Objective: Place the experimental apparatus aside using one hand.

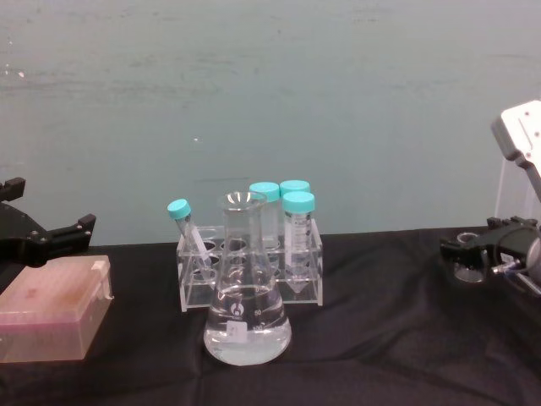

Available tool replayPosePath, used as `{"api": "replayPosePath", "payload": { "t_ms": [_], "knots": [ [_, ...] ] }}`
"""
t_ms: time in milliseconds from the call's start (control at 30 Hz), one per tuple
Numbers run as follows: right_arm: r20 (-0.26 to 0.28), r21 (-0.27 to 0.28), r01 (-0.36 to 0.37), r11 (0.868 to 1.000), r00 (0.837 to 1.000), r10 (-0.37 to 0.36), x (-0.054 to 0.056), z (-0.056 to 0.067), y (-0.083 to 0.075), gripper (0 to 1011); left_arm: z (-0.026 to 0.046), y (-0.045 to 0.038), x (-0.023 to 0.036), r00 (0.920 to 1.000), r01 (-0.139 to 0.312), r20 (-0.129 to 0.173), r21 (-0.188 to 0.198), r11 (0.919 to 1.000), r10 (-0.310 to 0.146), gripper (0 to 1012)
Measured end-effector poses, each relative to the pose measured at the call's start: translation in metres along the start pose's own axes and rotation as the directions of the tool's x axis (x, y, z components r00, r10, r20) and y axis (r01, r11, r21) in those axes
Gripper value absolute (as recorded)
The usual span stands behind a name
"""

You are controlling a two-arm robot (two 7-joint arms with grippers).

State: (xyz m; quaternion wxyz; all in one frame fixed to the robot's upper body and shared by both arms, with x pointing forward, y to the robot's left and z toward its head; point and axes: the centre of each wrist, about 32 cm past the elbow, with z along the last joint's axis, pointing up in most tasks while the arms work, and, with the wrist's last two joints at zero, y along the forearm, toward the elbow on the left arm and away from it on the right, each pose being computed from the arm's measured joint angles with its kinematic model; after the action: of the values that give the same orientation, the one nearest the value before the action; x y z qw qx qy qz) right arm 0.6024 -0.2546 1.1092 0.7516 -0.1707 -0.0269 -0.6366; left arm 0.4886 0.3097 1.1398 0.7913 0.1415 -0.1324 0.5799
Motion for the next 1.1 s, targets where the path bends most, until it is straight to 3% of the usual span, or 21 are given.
{"api": "replayPosePath", "payload": {
  "t_ms": [267,1100],
  "knots": [
    [0.000,0.000,0.000,1.000,1.000,0.000,0.0000,0.0000,0.0000,1000,0.0000,0.0000,0.0000,1.0000,0.000,0.000,0.000,1.0000,0.000,1000],
    [0.000,0.000,0.000,1.000,1.000,0.000,0.0000,0.0000,0.0000,1000,0.0000,0.0000,0.0000,1.0000,0.000,0.000,0.000,1.0000,0.000,1000]
  ]
}}
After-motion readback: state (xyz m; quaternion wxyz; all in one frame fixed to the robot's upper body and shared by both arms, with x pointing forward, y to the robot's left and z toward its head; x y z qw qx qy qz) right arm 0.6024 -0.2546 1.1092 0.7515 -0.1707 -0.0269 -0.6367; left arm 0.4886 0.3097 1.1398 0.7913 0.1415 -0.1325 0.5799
